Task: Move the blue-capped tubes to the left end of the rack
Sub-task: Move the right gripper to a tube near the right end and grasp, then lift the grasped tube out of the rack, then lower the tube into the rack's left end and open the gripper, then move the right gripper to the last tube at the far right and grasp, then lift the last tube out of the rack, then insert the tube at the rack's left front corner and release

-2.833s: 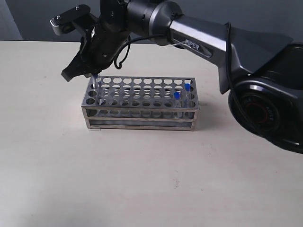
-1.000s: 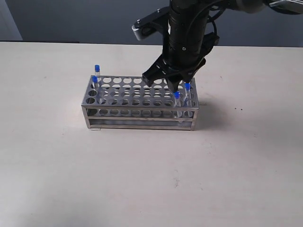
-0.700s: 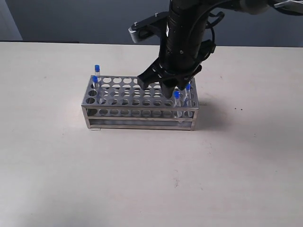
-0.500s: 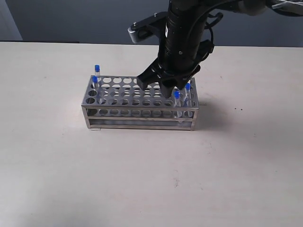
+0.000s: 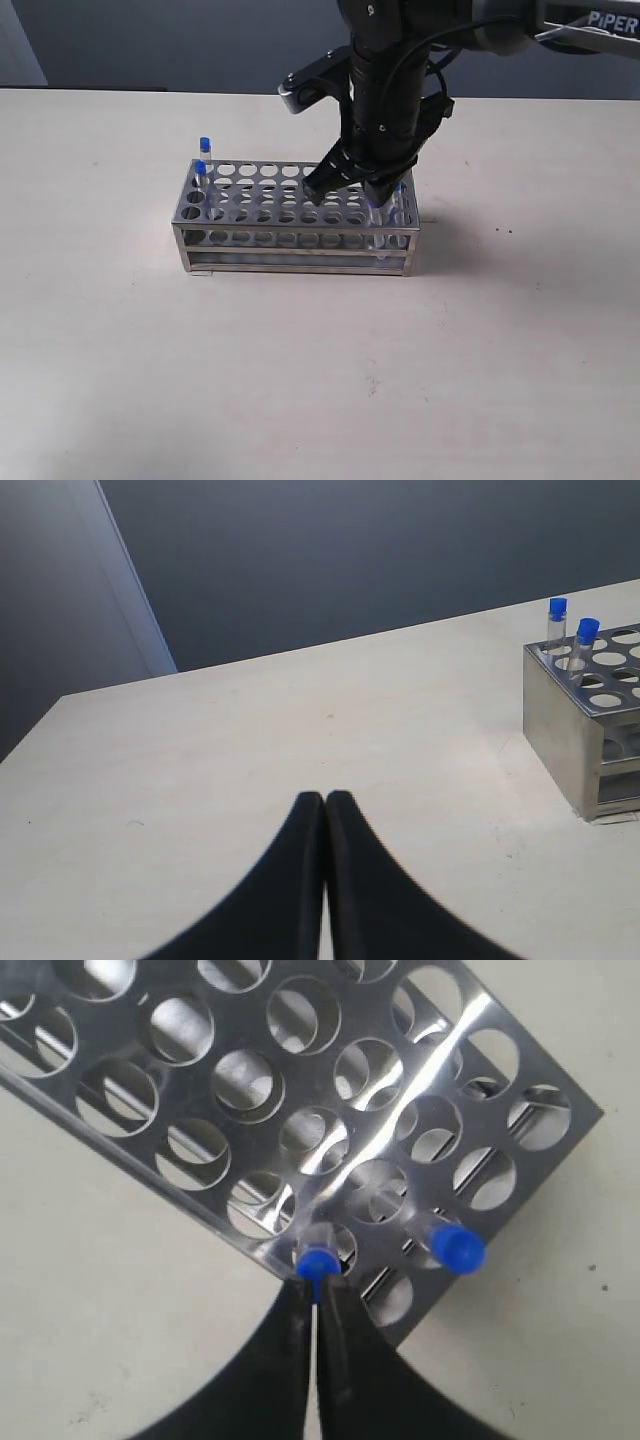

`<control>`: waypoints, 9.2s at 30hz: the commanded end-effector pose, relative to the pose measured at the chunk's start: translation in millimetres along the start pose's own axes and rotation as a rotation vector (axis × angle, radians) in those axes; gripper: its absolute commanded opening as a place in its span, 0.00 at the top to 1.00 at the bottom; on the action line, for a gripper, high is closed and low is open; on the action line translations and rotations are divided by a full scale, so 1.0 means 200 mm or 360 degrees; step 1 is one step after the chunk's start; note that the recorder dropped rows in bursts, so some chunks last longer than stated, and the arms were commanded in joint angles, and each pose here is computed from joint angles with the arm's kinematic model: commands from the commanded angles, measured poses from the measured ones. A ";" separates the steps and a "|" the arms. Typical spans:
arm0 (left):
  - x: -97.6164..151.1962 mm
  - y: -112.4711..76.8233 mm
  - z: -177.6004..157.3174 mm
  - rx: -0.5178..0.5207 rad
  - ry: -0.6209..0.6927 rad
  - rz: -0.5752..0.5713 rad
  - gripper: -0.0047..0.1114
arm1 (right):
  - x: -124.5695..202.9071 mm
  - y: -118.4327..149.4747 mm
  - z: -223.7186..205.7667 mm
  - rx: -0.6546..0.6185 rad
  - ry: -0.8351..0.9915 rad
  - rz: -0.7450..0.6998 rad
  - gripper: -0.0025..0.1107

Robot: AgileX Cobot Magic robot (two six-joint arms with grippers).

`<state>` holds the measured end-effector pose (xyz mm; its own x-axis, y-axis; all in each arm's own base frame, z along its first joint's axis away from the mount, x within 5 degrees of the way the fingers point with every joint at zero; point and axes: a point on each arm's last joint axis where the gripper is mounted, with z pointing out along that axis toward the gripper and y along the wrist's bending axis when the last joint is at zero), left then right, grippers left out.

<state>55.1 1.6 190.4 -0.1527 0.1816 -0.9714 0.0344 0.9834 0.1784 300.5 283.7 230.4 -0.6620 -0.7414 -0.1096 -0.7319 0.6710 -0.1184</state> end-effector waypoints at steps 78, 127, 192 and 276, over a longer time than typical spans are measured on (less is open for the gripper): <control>-0.01 0.00 0.00 0.0005 -0.0018 0.0000 0.96 | -0.51 0.37 -0.21 -0.0422 -0.0676 -0.0394 0.98; -0.01 0.00 0.00 0.0005 -0.0018 0.0000 0.96 | -0.50 0.39 -0.11 -0.0451 -0.0531 -0.0256 0.56; -0.01 0.00 0.00 0.0005 -0.0018 0.0000 0.96 | 0.02 -0.11 -0.17 0.0274 -0.0219 0.0100 0.98; -0.01 0.00 0.00 0.0005 -0.0018 0.0000 0.96 | -0.52 0.61 0.14 -0.0416 -0.0585 -0.0339 0.95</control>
<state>55.1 1.6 190.4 -0.1527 0.1816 -0.9714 0.0344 0.9834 0.1784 284.2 439.0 199.7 -0.4035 -0.8075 -0.4303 -0.9015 0.4312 0.0362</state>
